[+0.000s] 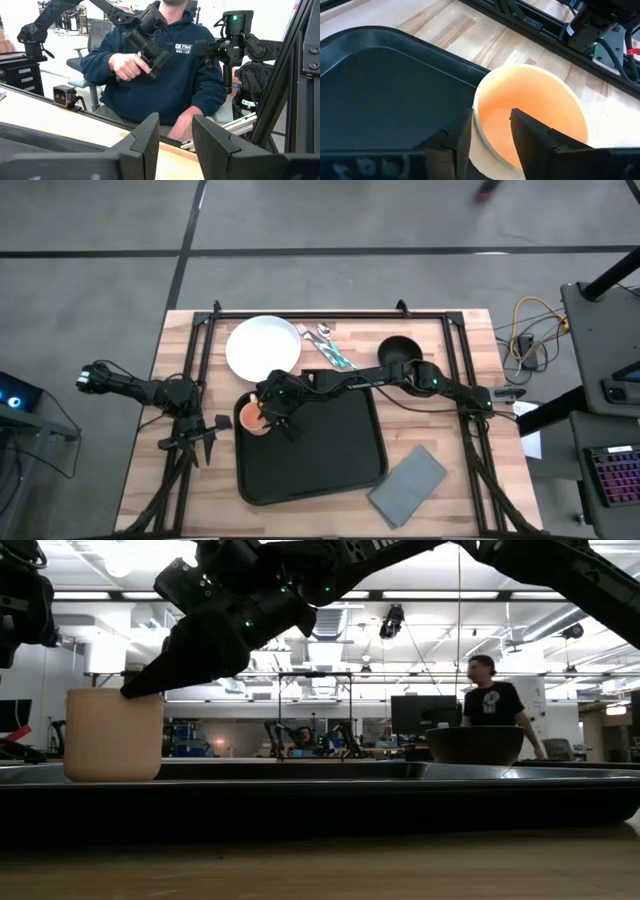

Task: Set up tray
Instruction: Put the yellow mug on the serving tray, then put the white plate on the serving tray

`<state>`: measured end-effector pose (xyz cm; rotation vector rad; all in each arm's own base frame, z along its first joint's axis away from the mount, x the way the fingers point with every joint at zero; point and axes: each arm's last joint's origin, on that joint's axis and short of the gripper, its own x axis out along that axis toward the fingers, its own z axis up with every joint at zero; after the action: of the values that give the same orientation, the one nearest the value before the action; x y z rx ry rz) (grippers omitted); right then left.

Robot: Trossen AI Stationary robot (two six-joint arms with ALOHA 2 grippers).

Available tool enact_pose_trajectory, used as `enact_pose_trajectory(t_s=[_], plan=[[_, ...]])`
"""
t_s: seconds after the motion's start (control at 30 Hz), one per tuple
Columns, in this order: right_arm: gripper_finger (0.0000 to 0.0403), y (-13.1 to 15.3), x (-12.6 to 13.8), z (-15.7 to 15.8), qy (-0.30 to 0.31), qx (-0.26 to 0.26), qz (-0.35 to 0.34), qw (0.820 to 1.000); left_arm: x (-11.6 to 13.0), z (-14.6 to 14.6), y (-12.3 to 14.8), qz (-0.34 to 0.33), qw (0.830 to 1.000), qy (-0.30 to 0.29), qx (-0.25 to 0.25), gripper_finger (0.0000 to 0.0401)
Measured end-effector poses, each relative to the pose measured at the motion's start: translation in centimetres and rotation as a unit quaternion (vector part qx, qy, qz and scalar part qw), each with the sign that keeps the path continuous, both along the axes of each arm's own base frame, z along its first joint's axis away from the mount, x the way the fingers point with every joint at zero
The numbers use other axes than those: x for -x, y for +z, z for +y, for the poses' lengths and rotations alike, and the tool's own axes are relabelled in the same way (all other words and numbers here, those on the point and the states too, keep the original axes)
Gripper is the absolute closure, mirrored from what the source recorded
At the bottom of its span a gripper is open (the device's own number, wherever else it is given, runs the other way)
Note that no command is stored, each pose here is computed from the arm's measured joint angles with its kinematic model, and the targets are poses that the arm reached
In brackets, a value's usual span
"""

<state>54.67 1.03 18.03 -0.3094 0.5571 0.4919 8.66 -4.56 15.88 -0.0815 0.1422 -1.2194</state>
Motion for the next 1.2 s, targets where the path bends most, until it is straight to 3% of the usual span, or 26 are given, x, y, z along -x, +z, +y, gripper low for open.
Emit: enact_pose_trajectory(t_s=[0.5,1.2], plan=[[0.0235,0.6,0.1,0.0,-0.009,-0.009,0.017,1.0,0.0,0.0,0.0,0.0,1.0,0.0,0.0,0.0303],[0.0247,2.6,1.2,-0.6,0.0,0.033,0.074,0.997,0.0,0.0,0.0,0.0,1.0,0.0,0.0,0.0303]])
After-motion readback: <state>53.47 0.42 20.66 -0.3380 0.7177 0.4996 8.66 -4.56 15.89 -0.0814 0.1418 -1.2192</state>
